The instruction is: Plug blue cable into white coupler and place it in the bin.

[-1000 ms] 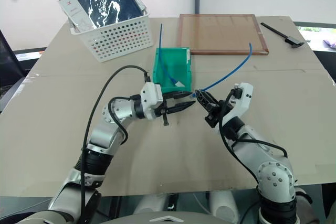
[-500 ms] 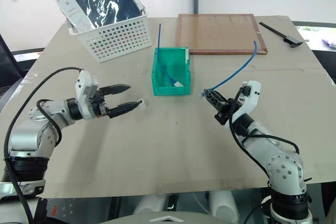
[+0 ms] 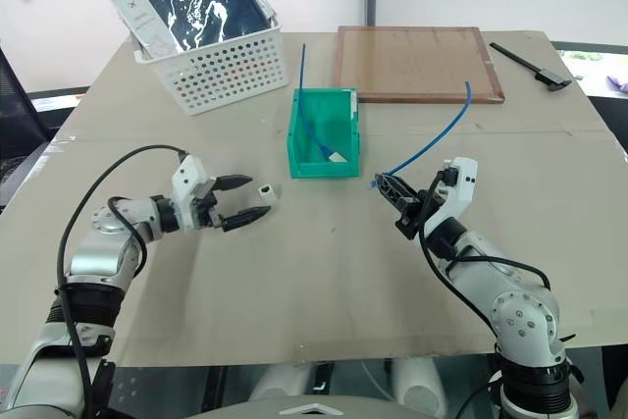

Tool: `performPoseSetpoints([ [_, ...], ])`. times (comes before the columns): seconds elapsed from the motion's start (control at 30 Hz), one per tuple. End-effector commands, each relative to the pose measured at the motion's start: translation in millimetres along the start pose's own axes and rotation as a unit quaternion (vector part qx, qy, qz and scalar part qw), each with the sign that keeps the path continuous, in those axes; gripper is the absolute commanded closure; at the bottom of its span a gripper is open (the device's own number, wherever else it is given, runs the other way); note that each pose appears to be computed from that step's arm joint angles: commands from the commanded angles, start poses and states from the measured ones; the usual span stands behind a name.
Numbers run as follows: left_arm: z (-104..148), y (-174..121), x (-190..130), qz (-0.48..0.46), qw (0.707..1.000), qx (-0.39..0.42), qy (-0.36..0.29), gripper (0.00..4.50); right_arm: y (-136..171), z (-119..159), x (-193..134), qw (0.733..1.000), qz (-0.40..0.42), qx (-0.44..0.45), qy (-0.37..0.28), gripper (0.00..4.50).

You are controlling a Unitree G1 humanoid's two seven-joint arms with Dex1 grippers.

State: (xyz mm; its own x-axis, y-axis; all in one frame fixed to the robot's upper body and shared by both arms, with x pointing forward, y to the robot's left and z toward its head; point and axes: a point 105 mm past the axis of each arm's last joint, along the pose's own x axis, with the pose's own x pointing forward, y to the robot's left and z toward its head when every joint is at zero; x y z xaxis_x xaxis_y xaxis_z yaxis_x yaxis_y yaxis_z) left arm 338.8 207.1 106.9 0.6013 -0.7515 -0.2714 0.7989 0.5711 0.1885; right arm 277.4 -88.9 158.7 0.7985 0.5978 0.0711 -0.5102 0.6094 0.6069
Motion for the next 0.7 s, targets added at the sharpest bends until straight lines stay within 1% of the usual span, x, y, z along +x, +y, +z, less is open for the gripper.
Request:
performPoseSetpoints([
  [0.03, 1.4, 1.3, 5.5, 0.000, 1.000, 0.014, -0.005, 0.28, 9.8, 14.1, -3.9, 0.999, 0.014, -0.021, -0.030, 4.50],
  [0.13, -7.0, -0.9, 10.3, -0.007, 1.000, 0.016, 0.005, 1.20, 9.0, 14.8, -4.9, 0.999, 0.012, -0.028, -0.030, 4.50],
  [0.17, -11.0, -2.4, 11.0, -0.013, 1.000, 0.017, 0.008, 1.78, 8.7, 15.4, -5.4, 0.999, 0.010, -0.032, -0.031, 4.50],
  [0.2, -13.9, -3.6, 11.4, -0.019, 1.000, 0.013, 0.008, 2.07, 8.5, 16.1, -6.1, 0.999, 0.009, -0.036, -0.031, 4.50],
  [0.33, -16.7, -3.8, 12.2, -0.030, 0.999, 0.015, 0.000, 3.97, 7.5, 18.6, -7.6, 0.998, 0.010, -0.060, -0.030, 4.50],
  [0.37, -13.9, -6.5, 12.6, -0.042, 0.999, 0.015, -0.009, 4.18, 9.2, 20.4, -7.5, 0.997, 0.019, -0.069, -0.034, 4.50],
  [0.47, -4.2, -23.6, 15.3, -0.096, 0.995, 0.026, -0.029, 4.15, 12.3, 25.7, -7.6, 0.991, 0.039, -0.122, -0.033, 4.50],
  [0.53, 3.8, -39.1, 20.7, -0.134, 0.990, 0.034, -0.040, 4.15, 18.0, 27.1, -6.4, 0.982, 0.066, -0.174, -0.016, 4.50],
  [0.6, 10.8, -56.2, 29.2, -0.173, 0.983, 0.045, -0.044, 4.15, 23.4, 26.1, -3.6, 0.968, 0.098, -0.230, 0.010, 4.50],
  [0.7, 15.9, -77.1, 45.3, -0.218, 0.973, 0.070, -0.039, 4.15, 30.9, 18.5, 2.8, 0.934, 0.156, -0.314, 0.067, 4.50],
])
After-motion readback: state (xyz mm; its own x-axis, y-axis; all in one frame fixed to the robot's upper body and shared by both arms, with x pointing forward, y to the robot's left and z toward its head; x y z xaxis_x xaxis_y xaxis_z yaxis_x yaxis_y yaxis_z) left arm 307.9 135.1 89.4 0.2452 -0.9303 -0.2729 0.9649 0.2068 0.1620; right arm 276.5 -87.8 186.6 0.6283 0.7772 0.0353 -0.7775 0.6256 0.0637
